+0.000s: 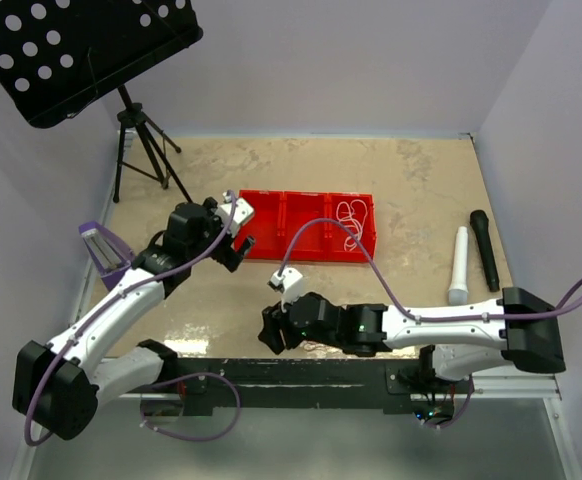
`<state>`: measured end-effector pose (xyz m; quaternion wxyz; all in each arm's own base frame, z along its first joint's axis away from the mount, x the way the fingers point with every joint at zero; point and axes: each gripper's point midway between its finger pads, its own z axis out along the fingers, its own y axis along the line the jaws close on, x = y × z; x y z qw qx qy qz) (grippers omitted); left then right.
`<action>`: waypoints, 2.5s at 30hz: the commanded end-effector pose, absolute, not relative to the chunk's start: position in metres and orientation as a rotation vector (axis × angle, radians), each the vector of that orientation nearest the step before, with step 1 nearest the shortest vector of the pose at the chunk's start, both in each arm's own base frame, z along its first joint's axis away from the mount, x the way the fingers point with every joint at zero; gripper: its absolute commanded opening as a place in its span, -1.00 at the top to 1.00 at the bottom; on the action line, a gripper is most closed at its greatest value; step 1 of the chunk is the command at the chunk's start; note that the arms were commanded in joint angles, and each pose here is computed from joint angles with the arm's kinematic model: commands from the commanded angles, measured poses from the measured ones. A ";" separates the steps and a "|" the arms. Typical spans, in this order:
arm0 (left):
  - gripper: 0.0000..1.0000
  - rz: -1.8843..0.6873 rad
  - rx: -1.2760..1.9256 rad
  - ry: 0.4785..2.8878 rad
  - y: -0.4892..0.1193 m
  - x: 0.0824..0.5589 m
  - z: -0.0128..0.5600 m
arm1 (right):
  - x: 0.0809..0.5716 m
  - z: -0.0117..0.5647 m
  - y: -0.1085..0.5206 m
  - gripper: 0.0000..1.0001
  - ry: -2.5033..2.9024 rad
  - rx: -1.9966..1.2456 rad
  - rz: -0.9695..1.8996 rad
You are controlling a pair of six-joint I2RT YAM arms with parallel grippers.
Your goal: Untangle the cables
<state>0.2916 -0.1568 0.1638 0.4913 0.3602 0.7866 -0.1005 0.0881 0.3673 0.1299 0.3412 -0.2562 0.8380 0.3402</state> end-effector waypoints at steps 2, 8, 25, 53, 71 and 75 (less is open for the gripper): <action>-1.00 -0.310 0.859 1.995 -0.162 0.297 0.167 | 0.078 0.127 0.386 -0.17 2.187 -0.686 0.921; -1.00 -0.326 0.860 1.991 -0.164 0.295 0.163 | 0.080 0.095 0.404 -0.13 2.227 -0.729 0.863; -1.00 -0.341 0.898 1.965 -0.163 0.285 0.163 | 0.106 0.070 0.394 0.05 2.232 -0.697 0.522; -1.00 -0.362 0.894 1.902 -0.166 0.282 0.176 | 0.119 0.056 0.408 0.54 2.229 -0.631 0.442; -1.00 -0.429 0.833 1.857 -0.174 0.281 0.208 | 0.093 0.289 0.406 1.00 1.837 -0.733 1.030; -1.00 -0.534 0.799 1.859 -0.180 0.275 0.218 | 0.098 0.296 0.393 1.00 1.844 -0.704 1.015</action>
